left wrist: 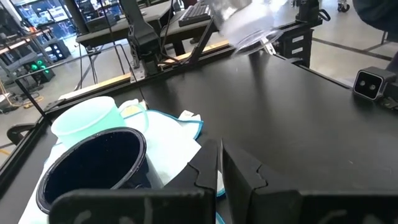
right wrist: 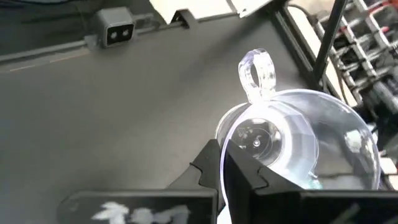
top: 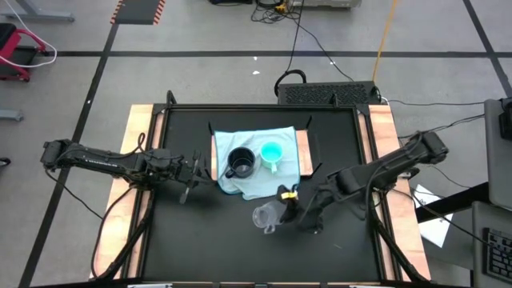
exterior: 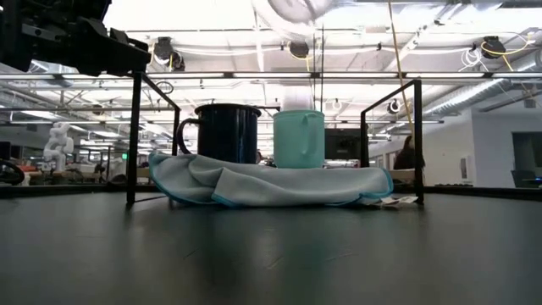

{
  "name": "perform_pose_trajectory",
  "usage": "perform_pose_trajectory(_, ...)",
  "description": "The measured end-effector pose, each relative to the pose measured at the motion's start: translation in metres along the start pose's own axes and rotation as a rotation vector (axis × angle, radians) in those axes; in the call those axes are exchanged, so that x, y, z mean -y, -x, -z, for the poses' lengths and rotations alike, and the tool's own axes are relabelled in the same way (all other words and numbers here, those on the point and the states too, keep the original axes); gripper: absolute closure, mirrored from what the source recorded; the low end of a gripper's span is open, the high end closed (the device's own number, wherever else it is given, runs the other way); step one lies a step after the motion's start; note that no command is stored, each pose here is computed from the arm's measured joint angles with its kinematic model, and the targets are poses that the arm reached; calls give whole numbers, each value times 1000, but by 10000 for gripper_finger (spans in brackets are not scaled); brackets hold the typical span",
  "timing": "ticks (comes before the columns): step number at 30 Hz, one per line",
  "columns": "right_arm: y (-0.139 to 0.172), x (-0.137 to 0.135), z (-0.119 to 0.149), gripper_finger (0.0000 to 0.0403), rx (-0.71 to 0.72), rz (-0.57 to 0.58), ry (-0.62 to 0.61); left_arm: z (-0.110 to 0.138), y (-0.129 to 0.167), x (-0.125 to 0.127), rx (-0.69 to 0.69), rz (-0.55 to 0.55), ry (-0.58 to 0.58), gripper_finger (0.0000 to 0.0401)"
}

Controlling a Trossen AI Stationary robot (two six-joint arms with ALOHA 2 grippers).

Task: Stack small to large cups/mugs on shelf
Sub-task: Put the transparent mug on the microfiber cloth on the shelf

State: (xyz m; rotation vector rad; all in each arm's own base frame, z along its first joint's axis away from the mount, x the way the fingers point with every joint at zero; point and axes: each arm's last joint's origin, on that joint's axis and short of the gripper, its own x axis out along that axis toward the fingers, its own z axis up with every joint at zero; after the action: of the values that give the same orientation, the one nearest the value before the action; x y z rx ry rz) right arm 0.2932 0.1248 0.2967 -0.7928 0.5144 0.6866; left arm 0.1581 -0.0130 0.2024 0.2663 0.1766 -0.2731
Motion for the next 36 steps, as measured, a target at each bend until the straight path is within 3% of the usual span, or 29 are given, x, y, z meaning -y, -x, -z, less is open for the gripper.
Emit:
perform_pose_trajectory(9, 23, -38, 40, 403, 81, 166, -69, 0, 0, 0, 0, 0, -9, 377)
perform_pose_trajectory(13, 34, -49, 59, 403, 46, 238, -126, 0, 0, 0, 0, 0, -20, 377)
perform_pose_trajectory(24, 34, -62, 105, 403, 2, 309, -274, 0, 0, 0, 1, 0, -27, 377)
perform_pose_trajectory(31, 40, -59, 109, 403, 3, 340, -280, 2, 0, 1, -20, 7, -50, 377)
perform_pose_trajectory(36, 57, -44, 104, 403, -79, 320, -344, 2, 0, 1, -21, 7, -54, 377)
